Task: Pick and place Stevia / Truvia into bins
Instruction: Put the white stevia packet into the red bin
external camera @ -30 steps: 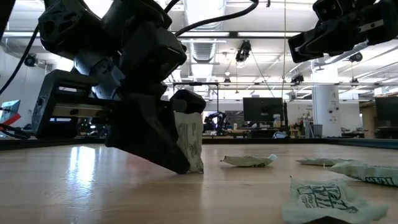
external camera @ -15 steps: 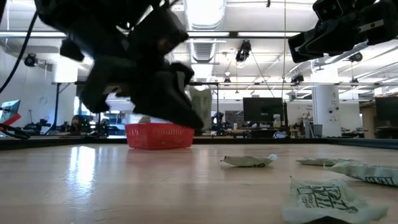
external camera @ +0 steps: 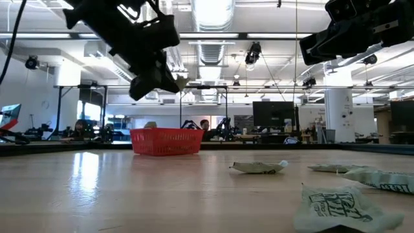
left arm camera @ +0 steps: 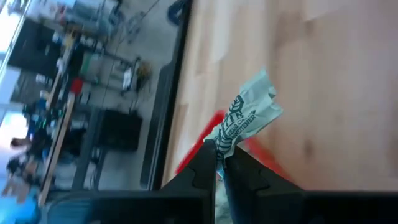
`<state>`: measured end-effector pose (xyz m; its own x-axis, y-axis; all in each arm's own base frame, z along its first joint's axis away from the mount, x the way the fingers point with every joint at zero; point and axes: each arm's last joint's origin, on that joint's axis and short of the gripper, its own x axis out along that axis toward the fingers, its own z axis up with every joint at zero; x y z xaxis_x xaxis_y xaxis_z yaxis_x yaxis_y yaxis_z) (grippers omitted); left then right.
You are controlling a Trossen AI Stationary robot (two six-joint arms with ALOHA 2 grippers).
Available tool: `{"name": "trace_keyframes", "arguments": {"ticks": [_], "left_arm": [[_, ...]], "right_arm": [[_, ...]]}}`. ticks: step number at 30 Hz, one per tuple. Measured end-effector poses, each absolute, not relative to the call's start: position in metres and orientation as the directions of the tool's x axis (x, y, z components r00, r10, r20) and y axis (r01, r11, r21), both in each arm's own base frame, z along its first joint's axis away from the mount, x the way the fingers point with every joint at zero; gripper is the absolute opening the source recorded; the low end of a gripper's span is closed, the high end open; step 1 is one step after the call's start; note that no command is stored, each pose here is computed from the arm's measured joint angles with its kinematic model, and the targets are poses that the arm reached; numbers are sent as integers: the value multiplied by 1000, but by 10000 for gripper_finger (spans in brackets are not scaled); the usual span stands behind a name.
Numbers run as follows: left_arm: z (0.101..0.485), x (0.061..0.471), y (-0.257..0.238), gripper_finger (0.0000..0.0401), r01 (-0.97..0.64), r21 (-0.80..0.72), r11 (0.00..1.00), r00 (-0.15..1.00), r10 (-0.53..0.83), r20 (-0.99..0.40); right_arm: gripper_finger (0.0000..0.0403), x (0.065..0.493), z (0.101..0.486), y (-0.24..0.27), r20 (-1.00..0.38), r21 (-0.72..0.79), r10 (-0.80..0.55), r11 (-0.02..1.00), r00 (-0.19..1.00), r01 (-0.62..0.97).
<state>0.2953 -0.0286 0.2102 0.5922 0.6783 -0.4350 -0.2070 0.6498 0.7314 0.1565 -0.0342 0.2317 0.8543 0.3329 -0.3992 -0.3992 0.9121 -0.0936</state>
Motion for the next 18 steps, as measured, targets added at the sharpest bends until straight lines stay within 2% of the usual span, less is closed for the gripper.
{"name": "trace_keyframes", "arguments": {"ticks": [13,18], "left_arm": [[190,297,30,4,-253,752,609,398,774,-493],[184,298,40,42,-260,725,638,385,757,-528]], "right_arm": [[56,157,233,-34,-388,-111,331,910,860,-400],[56,157,233,-34,-389,-111,331,910,860,-401]]}}
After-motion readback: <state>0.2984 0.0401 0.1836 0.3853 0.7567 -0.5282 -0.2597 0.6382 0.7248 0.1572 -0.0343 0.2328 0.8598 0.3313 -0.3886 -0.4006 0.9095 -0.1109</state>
